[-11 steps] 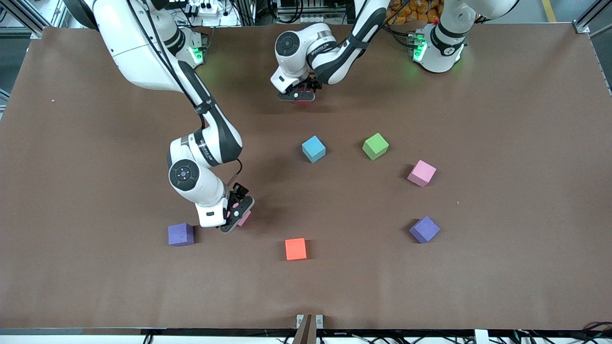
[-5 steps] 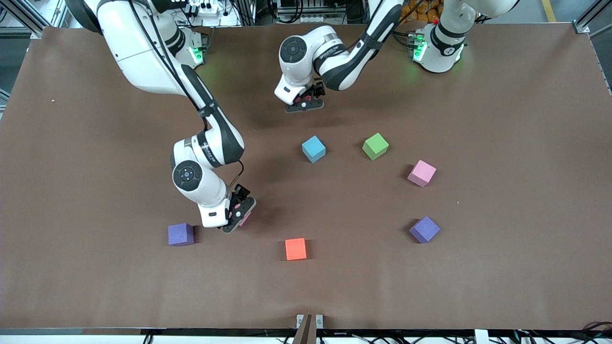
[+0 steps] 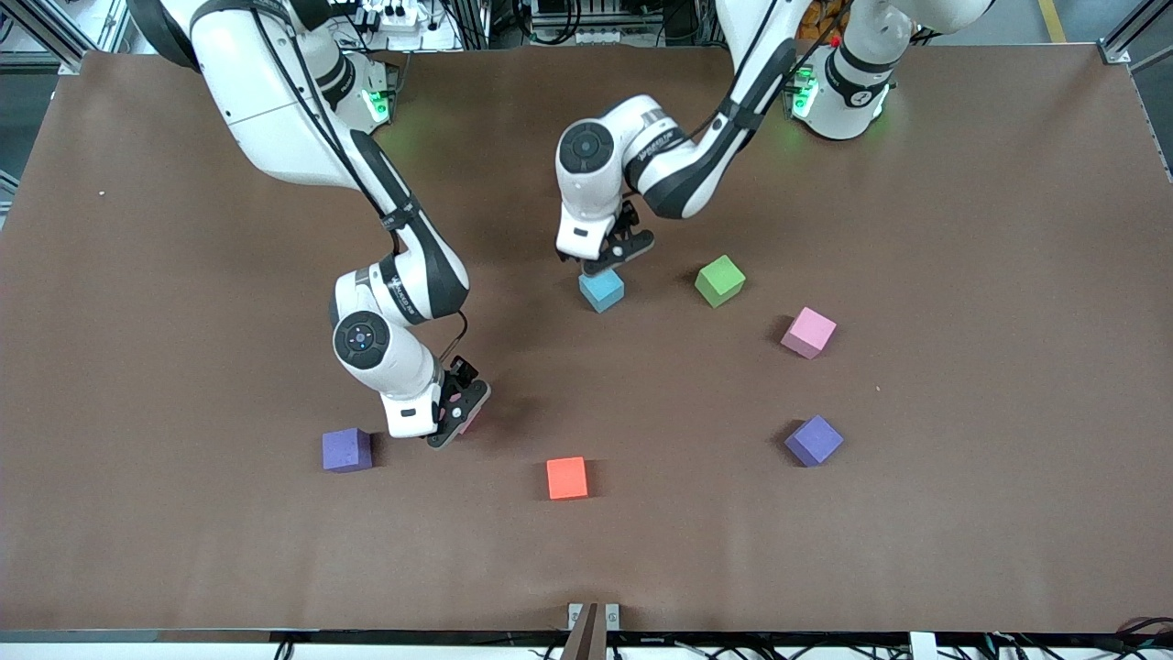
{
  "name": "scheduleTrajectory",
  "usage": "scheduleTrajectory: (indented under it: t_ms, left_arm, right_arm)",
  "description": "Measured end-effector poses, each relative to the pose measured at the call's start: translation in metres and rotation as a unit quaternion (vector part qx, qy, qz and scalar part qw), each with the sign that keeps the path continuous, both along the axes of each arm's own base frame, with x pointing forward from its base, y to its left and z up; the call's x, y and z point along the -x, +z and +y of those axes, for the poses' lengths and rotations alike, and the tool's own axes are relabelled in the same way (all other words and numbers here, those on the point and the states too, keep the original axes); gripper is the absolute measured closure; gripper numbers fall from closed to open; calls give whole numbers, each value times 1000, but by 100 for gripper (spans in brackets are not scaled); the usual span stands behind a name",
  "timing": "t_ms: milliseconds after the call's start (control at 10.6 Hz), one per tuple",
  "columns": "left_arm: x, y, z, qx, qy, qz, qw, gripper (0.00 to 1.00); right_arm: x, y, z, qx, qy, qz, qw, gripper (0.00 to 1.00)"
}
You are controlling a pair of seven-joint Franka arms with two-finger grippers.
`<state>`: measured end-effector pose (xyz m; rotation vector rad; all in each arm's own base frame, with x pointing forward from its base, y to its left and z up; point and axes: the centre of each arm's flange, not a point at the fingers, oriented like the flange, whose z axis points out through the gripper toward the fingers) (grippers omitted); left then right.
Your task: Arrange blocks into number 1
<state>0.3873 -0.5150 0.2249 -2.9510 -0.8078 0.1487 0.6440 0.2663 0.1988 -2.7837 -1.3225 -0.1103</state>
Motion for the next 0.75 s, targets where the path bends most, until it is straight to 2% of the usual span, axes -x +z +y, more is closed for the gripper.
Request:
scheduleTrajectory:
  t_ms: [94,377,754]
  left_arm:
    - [-10,-10,2,-5,17,-1,1000,0]
    - [-31,-11,-1,-2,53,-14,998,0]
    - [-42,5,-7,10,76,-28,997,0]
  right_arm:
    - [-2,1,-4,0,-5,0,1000,40]
    - [-2,13,-19,-1,-53,3,999,41]
    - [8,40,-30,-8,-115,4,993,41]
